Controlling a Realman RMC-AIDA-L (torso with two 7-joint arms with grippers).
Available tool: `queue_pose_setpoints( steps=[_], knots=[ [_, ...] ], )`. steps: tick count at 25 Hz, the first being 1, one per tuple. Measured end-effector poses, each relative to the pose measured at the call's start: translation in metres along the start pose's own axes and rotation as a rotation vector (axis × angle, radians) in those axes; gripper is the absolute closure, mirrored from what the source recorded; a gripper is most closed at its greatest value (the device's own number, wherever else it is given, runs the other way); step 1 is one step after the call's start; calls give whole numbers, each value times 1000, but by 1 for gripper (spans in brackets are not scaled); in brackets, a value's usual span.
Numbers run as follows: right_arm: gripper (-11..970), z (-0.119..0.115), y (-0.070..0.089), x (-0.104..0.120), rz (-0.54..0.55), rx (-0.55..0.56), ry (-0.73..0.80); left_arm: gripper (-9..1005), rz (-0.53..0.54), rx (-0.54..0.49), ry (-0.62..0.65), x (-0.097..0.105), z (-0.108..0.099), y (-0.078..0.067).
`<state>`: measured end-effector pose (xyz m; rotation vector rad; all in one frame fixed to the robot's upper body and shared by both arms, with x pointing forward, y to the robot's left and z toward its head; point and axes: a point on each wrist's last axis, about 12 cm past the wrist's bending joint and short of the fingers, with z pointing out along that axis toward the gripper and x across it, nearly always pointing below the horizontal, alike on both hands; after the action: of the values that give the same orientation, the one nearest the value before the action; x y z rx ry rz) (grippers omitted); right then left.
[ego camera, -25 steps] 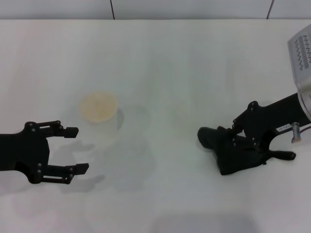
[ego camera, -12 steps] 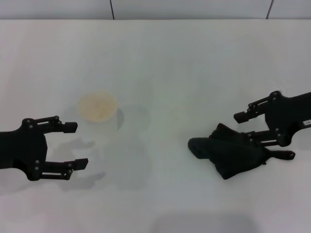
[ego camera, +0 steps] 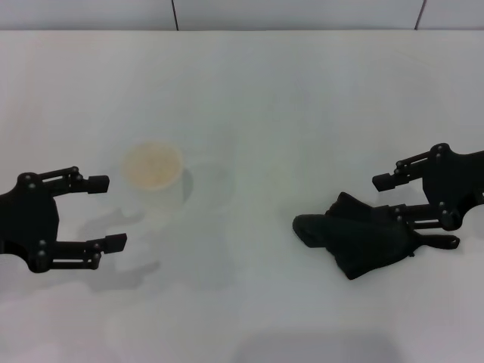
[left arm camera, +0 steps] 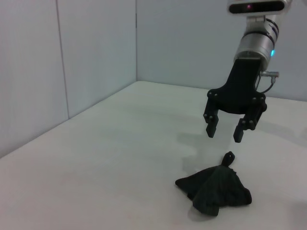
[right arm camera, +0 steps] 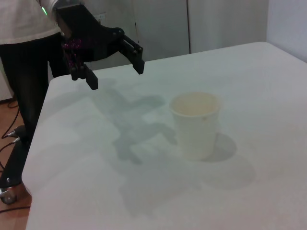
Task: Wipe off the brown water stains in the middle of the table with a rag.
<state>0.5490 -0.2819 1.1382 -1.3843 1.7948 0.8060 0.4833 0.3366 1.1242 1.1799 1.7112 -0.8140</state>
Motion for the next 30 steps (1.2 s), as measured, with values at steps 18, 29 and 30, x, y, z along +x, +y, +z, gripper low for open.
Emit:
queue_pose_setpoints(
  steps=[18, 29, 30],
  knots=[
    [501, -5, -2, 3, -9, 34, -65, 117, -10, -5, -22, -4, 5, 5],
    [501, 0, -7, -6, -25, 13, -74, 117, -13, -26, -24, -3, 9, 8],
    [501, 0, -7, -6, -22, 9, -75, 117, -16, -25, -26, -2, 10, 8]
  ],
)
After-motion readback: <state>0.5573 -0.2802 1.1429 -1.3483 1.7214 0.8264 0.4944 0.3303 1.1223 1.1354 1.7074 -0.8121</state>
